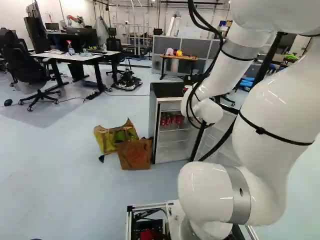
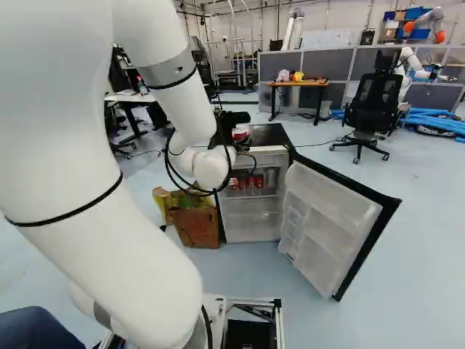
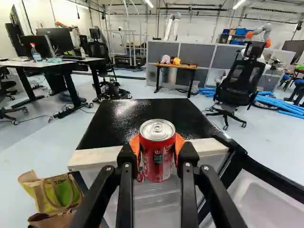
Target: Grab a drink from the fridge
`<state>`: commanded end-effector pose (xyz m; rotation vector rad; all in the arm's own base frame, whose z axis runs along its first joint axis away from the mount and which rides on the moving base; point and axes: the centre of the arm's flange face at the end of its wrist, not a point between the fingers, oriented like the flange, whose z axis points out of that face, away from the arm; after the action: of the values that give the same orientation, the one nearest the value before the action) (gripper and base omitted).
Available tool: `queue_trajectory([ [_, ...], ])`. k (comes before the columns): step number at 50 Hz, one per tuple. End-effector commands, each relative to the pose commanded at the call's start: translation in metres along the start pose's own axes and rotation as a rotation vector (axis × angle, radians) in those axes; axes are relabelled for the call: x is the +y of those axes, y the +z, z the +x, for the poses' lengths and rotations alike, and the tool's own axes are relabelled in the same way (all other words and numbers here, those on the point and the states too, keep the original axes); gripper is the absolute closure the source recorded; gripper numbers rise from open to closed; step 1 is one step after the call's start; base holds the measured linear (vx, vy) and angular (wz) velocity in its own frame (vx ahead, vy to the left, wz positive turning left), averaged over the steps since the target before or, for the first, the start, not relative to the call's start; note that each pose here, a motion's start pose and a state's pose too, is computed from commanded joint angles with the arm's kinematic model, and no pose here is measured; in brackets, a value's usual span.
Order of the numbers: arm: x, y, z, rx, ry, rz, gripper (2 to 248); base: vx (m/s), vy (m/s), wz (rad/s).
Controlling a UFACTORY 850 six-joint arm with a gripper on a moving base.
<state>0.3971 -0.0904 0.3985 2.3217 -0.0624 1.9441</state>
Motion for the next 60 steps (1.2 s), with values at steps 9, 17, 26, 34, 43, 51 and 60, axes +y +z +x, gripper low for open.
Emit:
queue_trajectory([
  [9,-0.001,0.014,0.002,0.002,-0.002,0.008,157,0.0,0.0,0.0],
  [17,-0.003,0.027,0.004,0.005,-0.003,0.016,157,0.0,0.0,0.0],
  [26,-0.005,0.042,0.007,0.009,-0.005,0.025,157,0.0,0.0,0.0],
  [34,-0.008,0.056,0.008,0.013,-0.007,0.033,157,0.0,0.0,0.0],
  [43,-0.01,0.071,0.01,0.019,-0.009,0.041,157,0.0,0.0,0.0],
  [51,-0.012,0.085,0.012,0.024,-0.011,0.048,157,0.0,0.0,0.0],
  [60,-0.015,0.1,0.013,0.027,-0.013,0.056,157,0.0,0.0,0.0],
])
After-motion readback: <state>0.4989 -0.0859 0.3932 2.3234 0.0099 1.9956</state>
